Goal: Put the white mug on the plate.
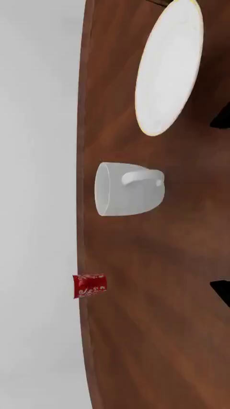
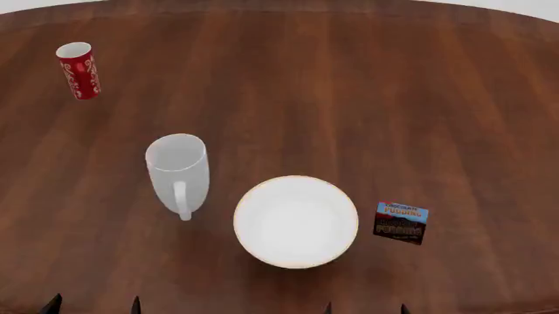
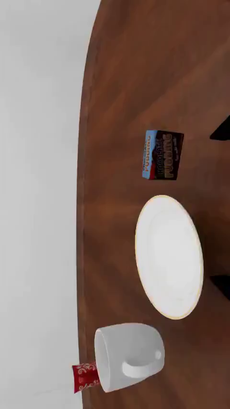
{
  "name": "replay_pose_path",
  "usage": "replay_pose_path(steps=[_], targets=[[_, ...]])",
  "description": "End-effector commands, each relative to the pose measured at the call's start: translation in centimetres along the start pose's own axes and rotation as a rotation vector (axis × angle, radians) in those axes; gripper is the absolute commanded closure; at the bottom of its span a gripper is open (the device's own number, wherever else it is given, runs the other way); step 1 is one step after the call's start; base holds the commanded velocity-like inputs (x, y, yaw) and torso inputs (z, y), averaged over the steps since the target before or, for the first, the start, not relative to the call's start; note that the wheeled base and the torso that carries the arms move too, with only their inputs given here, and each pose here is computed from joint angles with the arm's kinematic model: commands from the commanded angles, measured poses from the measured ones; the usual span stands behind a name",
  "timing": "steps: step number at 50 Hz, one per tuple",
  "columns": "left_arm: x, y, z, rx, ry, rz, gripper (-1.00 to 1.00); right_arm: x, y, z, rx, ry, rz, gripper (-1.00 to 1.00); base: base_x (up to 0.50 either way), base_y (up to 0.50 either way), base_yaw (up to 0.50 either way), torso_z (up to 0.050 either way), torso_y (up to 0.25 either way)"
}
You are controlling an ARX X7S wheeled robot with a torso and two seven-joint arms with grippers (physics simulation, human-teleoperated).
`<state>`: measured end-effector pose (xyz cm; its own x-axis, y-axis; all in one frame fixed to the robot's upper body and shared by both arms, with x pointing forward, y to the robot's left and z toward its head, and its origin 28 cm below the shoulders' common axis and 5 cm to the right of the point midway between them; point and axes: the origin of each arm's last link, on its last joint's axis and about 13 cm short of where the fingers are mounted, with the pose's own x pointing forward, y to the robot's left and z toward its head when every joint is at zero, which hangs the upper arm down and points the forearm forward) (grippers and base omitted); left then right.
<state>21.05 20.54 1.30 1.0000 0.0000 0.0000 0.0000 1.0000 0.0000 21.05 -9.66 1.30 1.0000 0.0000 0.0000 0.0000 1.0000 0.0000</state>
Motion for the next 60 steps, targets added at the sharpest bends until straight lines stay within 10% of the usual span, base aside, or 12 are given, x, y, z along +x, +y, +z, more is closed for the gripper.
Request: replay_pose_path(steps=[1,60], targets=[[0.0,0.0,0.0,0.010,0.000,0.000,-1.00,0.0,0.0,0.0,-0.009,0.000,0.000,-1.00,0.00,0.00,0.00,0.000,0.000],[-0.4,0.0,0.7,0.108,-0.084,-0.025,-1.00,-0.3,0.2,1.1,-0.007,-0.022,0.029,-1.00,0.00,0.00,0.00,0.036,0.026]])
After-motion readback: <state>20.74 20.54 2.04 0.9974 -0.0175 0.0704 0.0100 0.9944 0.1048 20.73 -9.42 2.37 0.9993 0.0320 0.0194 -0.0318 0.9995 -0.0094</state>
